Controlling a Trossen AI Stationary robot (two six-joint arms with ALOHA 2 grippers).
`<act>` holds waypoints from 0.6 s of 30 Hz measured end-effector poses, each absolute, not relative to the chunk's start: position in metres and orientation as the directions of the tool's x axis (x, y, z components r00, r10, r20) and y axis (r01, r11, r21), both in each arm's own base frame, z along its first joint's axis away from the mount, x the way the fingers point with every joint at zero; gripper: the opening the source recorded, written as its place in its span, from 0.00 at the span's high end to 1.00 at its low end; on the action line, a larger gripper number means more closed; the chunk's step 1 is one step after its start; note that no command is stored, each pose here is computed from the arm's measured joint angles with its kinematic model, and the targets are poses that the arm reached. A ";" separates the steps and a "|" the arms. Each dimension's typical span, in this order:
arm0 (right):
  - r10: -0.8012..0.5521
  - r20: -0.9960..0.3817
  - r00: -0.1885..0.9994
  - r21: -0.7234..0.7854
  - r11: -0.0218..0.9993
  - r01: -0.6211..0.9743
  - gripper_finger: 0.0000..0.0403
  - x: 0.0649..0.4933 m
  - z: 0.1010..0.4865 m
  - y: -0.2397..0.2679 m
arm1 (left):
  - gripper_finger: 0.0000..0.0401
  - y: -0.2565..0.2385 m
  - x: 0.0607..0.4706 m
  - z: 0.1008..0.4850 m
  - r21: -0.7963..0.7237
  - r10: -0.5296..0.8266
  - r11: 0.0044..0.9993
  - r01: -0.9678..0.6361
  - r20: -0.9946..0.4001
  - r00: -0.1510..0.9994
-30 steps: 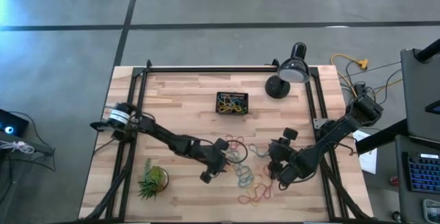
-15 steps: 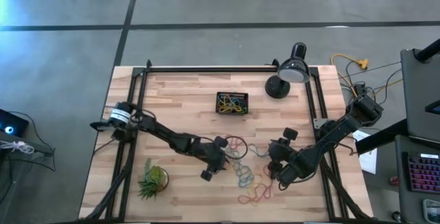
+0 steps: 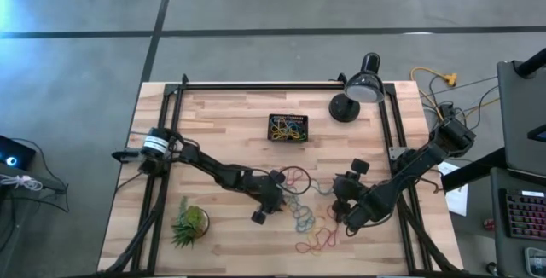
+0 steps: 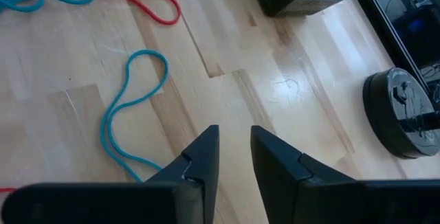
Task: Pick and place rubber bands into bin
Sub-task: Put the yellow rubber band into the basket
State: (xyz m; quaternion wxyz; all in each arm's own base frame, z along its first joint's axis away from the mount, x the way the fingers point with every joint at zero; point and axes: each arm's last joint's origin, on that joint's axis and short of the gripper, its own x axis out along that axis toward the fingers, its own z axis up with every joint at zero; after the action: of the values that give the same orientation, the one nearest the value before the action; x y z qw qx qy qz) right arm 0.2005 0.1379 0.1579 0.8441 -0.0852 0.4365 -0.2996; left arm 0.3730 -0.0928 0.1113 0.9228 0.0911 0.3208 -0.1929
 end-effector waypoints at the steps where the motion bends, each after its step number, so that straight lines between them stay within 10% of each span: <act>1: -0.580 -0.686 0.440 -0.405 0.806 0.431 0.81 0.201 0.158 0.138 | 0.77 -0.092 0.373 0.112 0.043 -0.296 0.910 0.412 -0.628 0.719; 8: -0.580 -0.686 0.439 -0.408 0.806 0.428 0.83 0.200 0.158 0.138 | 0.98 -0.092 0.372 0.111 0.037 -0.309 0.904 0.426 -0.632 0.711; 18: -0.580 -0.687 0.437 -0.408 0.806 0.428 0.83 0.200 0.158 0.138 | 0.98 -0.090 0.369 0.118 0.065 -0.269 0.915 0.398 -0.636 0.723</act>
State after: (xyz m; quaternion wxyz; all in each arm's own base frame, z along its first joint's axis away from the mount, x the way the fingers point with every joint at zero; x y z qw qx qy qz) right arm 0.2004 0.1379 0.1579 0.8433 -0.0868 0.4383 -0.2987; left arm 0.3691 -0.0895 0.1182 0.9230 0.0990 0.3251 -0.1806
